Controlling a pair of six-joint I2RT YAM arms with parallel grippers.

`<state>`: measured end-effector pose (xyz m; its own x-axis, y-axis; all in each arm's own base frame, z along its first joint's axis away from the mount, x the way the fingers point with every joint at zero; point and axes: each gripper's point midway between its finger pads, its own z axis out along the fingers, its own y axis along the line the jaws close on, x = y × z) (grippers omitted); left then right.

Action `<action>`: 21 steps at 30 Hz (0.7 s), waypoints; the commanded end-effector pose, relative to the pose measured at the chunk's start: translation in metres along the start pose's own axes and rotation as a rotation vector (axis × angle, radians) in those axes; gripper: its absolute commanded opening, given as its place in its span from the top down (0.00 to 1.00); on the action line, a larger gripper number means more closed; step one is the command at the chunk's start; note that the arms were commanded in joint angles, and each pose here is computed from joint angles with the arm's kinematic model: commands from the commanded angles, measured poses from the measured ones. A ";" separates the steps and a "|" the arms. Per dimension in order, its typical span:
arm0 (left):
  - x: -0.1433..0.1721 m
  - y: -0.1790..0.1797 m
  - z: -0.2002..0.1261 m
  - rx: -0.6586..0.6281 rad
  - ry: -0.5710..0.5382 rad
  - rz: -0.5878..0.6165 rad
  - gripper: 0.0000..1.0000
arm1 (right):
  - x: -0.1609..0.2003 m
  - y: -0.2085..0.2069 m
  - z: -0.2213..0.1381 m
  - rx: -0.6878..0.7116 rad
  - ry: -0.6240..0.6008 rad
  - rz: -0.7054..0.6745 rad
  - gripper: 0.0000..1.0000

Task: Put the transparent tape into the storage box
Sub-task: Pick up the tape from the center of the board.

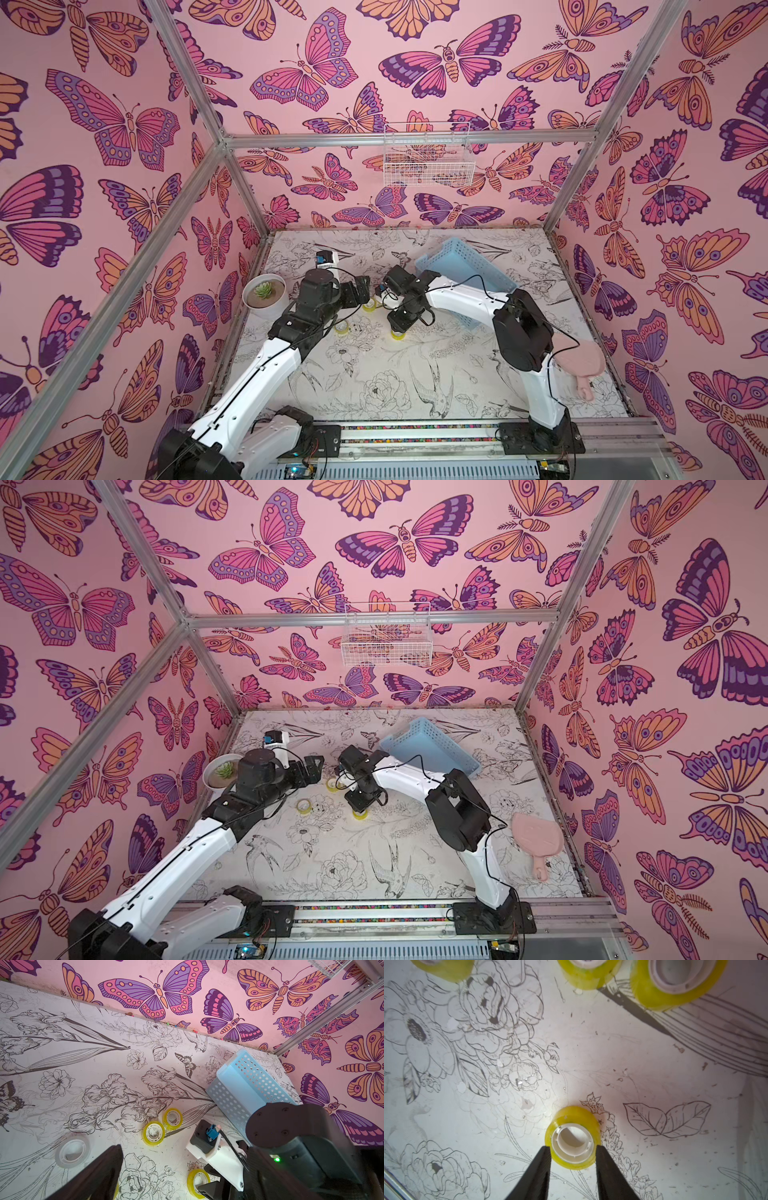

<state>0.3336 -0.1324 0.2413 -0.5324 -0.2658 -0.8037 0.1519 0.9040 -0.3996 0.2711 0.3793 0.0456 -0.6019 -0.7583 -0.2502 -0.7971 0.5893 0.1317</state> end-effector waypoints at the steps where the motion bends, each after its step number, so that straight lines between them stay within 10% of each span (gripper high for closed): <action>1: 0.013 0.003 -0.001 -0.006 0.032 -0.004 0.00 | 0.012 -0.011 0.017 0.060 0.047 -0.002 0.59; 11: 0.013 0.003 -0.001 -0.002 0.036 0.002 0.00 | 0.016 -0.014 0.025 0.069 0.064 -0.003 0.63; 21: 0.011 0.004 -0.001 -0.010 0.029 0.018 0.00 | 0.016 -0.014 0.030 0.064 0.068 0.008 0.89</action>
<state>0.3315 -0.1317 0.2384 -0.5416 -0.2596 -0.7996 0.1489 0.9064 -0.3952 0.2769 0.3700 0.0230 -0.6073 -0.7645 -0.2161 -0.7911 0.6069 0.0760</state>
